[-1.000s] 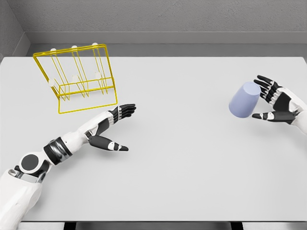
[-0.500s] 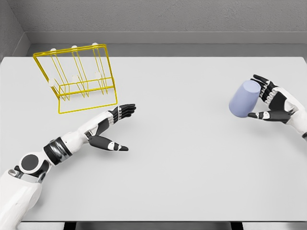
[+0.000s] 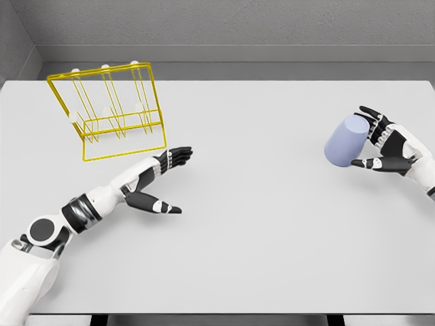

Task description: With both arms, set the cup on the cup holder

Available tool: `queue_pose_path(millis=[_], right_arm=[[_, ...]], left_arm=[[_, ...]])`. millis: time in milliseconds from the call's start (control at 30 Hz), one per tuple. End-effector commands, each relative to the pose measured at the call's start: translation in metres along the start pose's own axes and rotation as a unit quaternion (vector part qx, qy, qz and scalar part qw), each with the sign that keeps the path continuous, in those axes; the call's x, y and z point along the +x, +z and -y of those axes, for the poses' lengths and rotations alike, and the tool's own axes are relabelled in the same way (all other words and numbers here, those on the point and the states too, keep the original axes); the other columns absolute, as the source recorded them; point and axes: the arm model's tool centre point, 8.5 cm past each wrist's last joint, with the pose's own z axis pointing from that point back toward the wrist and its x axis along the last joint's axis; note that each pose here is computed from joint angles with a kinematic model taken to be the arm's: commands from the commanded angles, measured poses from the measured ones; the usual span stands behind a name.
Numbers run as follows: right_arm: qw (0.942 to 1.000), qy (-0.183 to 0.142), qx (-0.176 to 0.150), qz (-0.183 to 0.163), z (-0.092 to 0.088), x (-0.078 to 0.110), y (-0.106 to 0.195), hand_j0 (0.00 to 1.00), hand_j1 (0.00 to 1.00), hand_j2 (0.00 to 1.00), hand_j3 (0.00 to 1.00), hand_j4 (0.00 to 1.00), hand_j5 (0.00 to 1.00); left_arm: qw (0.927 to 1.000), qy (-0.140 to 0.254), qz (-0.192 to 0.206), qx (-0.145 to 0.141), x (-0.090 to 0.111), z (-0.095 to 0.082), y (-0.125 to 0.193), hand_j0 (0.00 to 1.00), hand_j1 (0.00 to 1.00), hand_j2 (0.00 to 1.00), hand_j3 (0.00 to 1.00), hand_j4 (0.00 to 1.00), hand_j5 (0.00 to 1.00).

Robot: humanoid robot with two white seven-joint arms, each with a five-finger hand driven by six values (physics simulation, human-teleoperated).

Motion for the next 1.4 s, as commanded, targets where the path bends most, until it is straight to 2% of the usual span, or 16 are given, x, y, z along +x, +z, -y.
queue_pose_path(millis=[0, 533, 933, 1133, 1367], right_arm=[[0.9999, 0.009, 0.006, -0.013, -0.002, -0.005, 0.000, 1.00, 1.00, 1.00, 1.00, 1.00, 1.00], [0.9999, 0.006, 0.008, -0.014, -0.007, -0.011, -0.008, 1.00, 1.00, 1.00, 1.00, 1.00, 1.00], [0.9994, 0.011, 0.024, -0.020, -0.019, -0.015, -0.019, 1.00, 1.00, 1.00, 1.00, 1.00, 1.00], [0.9995, 0.012, 0.020, -0.021, -0.016, -0.016, -0.017, 0.72, 0.72, 0.72, 0.72, 0.72, 0.72], [0.9995, 0.018, 0.021, -0.015, -0.015, -0.011, -0.019, 0.66, 0.66, 0.66, 0.66, 0.66, 0.66]], left_arm=[[1.0000, 0.002, 0.002, 0.001, 0.001, 0.000, 0.000, 1.00, 1.00, 1.00, 1.00, 1.00, 1.00], [1.0000, 0.002, 0.003, 0.001, 0.001, 0.000, -0.001, 1.00, 1.00, 1.00, 1.00, 1.00, 1.00], [1.0000, 0.003, 0.002, 0.001, 0.000, -0.001, 0.000, 1.00, 1.00, 1.00, 1.00, 1.00, 1.00], [1.0000, 0.003, 0.001, 0.001, 0.000, -0.001, 0.000, 1.00, 1.00, 1.00, 1.00, 1.00, 1.00], [1.0000, 0.004, 0.001, 0.002, 0.000, 0.000, -0.001, 1.00, 1.00, 1.00, 1.00, 1.00, 1.00]])
